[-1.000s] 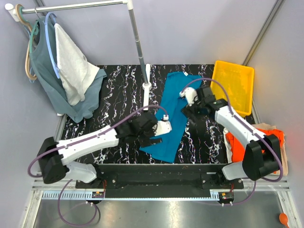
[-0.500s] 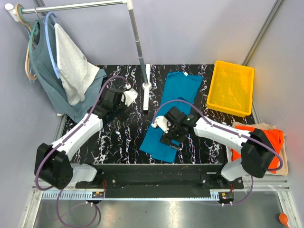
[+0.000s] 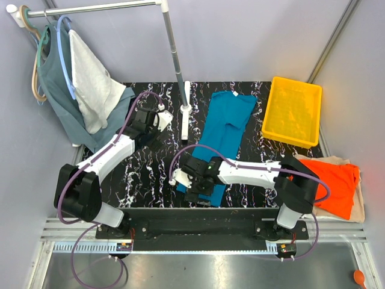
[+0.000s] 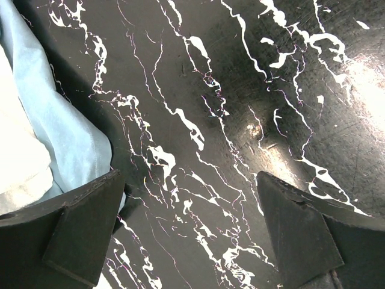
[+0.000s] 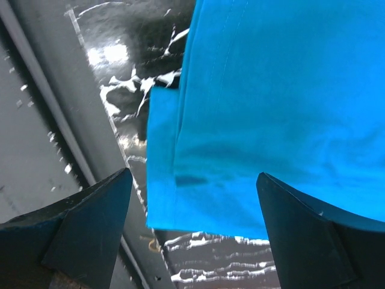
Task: Fold and stack the t-shirts
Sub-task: Fold the tshirt
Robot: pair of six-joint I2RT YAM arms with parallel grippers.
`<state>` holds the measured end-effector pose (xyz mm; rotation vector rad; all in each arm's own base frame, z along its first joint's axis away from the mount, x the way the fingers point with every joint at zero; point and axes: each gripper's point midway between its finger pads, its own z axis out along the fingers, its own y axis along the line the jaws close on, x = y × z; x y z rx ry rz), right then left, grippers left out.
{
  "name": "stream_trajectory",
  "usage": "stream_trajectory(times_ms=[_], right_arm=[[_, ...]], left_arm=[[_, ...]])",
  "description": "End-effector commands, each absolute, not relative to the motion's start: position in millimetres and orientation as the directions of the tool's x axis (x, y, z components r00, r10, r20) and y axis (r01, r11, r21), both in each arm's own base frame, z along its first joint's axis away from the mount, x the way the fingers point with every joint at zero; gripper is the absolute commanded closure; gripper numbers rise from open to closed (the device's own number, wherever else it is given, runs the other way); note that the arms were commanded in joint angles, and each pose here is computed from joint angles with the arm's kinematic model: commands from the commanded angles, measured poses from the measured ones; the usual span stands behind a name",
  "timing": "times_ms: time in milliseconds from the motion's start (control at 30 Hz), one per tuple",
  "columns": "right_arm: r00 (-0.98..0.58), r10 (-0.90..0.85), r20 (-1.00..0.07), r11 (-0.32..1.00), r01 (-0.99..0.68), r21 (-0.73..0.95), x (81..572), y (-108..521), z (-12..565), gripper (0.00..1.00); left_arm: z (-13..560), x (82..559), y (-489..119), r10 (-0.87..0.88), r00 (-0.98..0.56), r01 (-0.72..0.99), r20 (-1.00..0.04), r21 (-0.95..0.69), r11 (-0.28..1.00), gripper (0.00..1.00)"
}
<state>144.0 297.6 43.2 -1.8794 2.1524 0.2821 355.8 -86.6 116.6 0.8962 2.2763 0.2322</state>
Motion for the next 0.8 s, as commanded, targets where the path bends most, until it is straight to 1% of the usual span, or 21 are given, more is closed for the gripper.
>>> stream_trajectory(times_ms=[0, 233, 367, 433, 467, 500, 567, 600, 667, 733, 767], right_arm=[[-0.123, -0.917, -0.378, 0.144, -0.989, -0.027, 151, 320, 37, 0.07], [-0.111, -0.928, -0.354, 0.128, -0.991, -0.027, 152, 318, 16, 0.11], [-0.087, -0.935, -0.345, 0.112, -0.992, -0.052, 155, 315, 12, 0.16], [-0.077, -0.939, -0.334, 0.103, -0.993, -0.063, 155, 310, 9, 0.27], [-0.074, -0.941, -0.331, 0.100, -0.993, -0.063, 155, 309, 7, 0.33], [-0.076, -0.942, -0.326, 0.101, -0.993, -0.059, 154, 307, 5, 0.42], [-0.082, -0.944, -0.320, 0.101, -0.994, -0.041, 150, 306, 0, 0.53], [-0.090, -0.943, -0.319, 0.104, -0.994, -0.026, 147, 306, -2, 0.64], [-0.114, -0.942, -0.317, 0.121, -0.993, -0.003, 144, 307, -3, 0.77], [-0.117, -0.938, -0.326, 0.116, -0.993, 0.023, 139, 311, 0, 0.97], [-0.117, -0.937, -0.329, 0.114, -0.993, 0.029, 137, 312, 2, 0.99]], left_arm=[[136, 374, -94, 0.641, -0.499, 0.516, -0.583, 0.395, 0.760, 0.01], [129, 370, -93, 0.654, -0.502, 0.532, -0.566, 0.393, 0.750, 0.01], [123, 369, -93, 0.652, -0.507, 0.539, -0.563, 0.383, 0.750, 0.01], [118, 366, -93, 0.654, -0.512, 0.545, -0.556, 0.378, 0.748, 0.01], [117, 366, -93, 0.655, -0.514, 0.546, -0.554, 0.377, 0.748, 0.01], [116, 365, -92, 0.655, -0.514, 0.547, -0.553, 0.377, 0.748, 0.01], [114, 364, -92, 0.658, -0.512, 0.549, -0.551, 0.380, 0.745, 0.01], [114, 364, -91, 0.658, -0.514, 0.548, -0.550, 0.379, 0.745, 0.01], [113, 363, -90, 0.659, -0.516, 0.546, -0.548, 0.382, 0.745, 0.01], [112, 363, -89, 0.661, -0.518, 0.546, -0.544, 0.384, 0.744, 0.01], [111, 363, -89, 0.662, -0.517, 0.548, -0.542, 0.384, 0.743, 0.01]])
